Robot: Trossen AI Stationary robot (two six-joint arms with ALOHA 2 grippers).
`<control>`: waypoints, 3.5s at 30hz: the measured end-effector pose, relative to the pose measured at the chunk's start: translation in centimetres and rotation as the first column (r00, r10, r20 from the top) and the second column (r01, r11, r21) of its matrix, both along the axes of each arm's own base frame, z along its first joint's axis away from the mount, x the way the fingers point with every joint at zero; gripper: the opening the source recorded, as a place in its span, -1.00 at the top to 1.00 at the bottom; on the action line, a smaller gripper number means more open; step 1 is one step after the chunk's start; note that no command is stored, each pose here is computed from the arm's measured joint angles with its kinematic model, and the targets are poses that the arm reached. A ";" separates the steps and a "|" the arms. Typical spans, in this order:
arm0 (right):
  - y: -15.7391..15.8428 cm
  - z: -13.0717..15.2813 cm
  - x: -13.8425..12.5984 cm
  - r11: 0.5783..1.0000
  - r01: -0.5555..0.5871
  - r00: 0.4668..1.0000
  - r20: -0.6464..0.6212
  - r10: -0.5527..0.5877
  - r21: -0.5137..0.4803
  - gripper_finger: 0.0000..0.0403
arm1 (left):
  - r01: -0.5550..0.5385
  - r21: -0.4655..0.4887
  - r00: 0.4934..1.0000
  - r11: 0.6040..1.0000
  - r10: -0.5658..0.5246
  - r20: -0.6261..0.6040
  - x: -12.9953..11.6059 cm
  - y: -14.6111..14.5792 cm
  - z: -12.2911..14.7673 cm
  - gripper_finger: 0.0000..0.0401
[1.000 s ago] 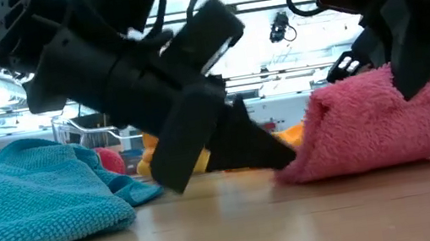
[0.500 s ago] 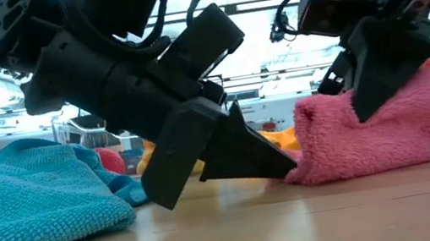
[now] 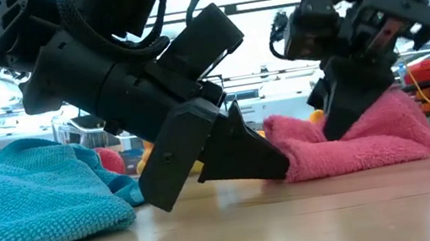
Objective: Fold microfiber towels
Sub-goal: Fold the right pink microfiber cloth, then put the right folded pink microfiber cloth into the transparent bin
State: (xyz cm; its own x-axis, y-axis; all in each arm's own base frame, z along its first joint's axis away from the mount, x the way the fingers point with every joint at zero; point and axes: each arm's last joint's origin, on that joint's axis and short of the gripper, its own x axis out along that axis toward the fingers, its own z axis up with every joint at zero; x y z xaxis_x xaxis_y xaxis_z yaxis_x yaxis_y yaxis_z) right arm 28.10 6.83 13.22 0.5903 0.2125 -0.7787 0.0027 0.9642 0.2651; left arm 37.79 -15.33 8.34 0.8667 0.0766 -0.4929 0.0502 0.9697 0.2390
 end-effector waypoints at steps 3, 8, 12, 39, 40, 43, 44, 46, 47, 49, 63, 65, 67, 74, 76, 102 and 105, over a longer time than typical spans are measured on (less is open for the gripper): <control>-0.4 -0.5 -0.4 1.000 0.017 1.000 -0.014 -0.017 -0.013 0.93 | 0.001 0.001 1.000 1.000 -0.001 -0.002 0.0 0.0 0.0 0.95; -0.6 -0.9 -0.6 0.999 0.012 1.000 0.020 -0.011 -0.043 0.88 | 0.000 0.001 1.000 1.000 0.000 -0.003 0.0 0.0 0.0 0.89; -0.7 -0.9 -0.5 0.997 0.016 0.999 0.036 -0.013 -0.079 0.73 | 0.000 0.001 1.000 1.000 0.000 -0.002 0.0 0.0 0.0 0.86; -1.3 1.3 1.0 0.964 -0.061 0.984 0.146 0.102 -0.259 0.24 | 0.027 0.037 1.000 0.999 -0.027 -0.007 -0.2 -0.3 0.0 0.92; -0.9 2.2 1.2 0.970 -0.069 0.977 0.180 0.113 -0.234 0.24 | 0.026 0.034 1.000 0.999 -0.026 -0.007 -0.2 -0.3 0.0 0.93; 1.1 4.0 1.3 0.969 -0.156 0.942 0.265 0.204 -0.192 0.24 | 0.022 0.026 1.000 0.999 -0.022 -0.007 -0.2 -0.3 0.0 0.94; 1.7 4.1 1.2 0.965 -0.177 0.935 0.274 0.226 -0.193 0.24 | 0.022 0.026 1.000 0.999 -0.022 -0.006 -0.2 -0.3 0.0 0.94; 2.7 3.7 1.0 0.958 -0.203 0.924 0.283 0.255 -0.202 0.23 | 0.022 0.024 1.000 0.999 -0.022 -0.007 -0.2 -0.3 0.0 0.93; 3.0 3.4 0.9 0.957 -0.201 0.922 0.290 0.257 -0.209 0.23 | 0.022 0.024 1.000 0.999 -0.021 -0.007 -0.2 -0.3 0.0 0.92; 3.4 2.4 0.6 0.951 -0.204 0.926 0.271 0.264 -0.231 0.23 | 0.021 0.023 1.000 1.000 -0.021 -0.007 -0.2 -0.3 0.0 0.90; 4.1 0.0 -0.3 0.957 -0.152 0.907 0.349 0.234 -0.246 -0.18 | 0.020 0.022 1.000 1.000 -0.020 -0.005 -0.1 -0.3 0.0 0.93; 4.3 -0.7 0.0 0.959 -0.147 0.906 0.356 0.229 -0.242 -0.26 | 0.021 0.022 1.000 1.000 -0.021 -0.006 -0.2 -0.3 0.0 0.92; 4.4 -1.6 0.1 0.957 -0.138 0.913 0.343 0.223 -0.256 -0.29 | 0.020 0.023 1.000 1.000 -0.020 -0.006 -0.2 -0.3 0.0 0.89; 3.0 -3.1 0.7 0.960 -0.062 0.941 0.305 0.147 -0.273 -0.26 | 0.021 0.023 1.000 1.000 -0.021 -0.006 -0.2 -0.3 0.0 0.89; 3.0 -3.0 0.8 0.964 -0.069 0.937 0.316 0.151 -0.257 -0.26 | 0.022 0.023 1.000 1.000 -0.021 -0.006 -0.2 -0.3 0.0 0.91; 3.0 -4.3 0.7 0.966 -0.109 0.951 0.258 0.169 -0.233 -0.26 | 0.063 0.047 0.998 0.997 -0.065 0.027 -1.6 -2.1 4.2 0.56; 3.1 -4.3 0.7 0.967 -0.109 0.951 0.258 0.169 -0.232 -0.26 | -0.002 0.040 0.995 0.999 -0.002 0.102 -0.9 -1.5 4.3 0.58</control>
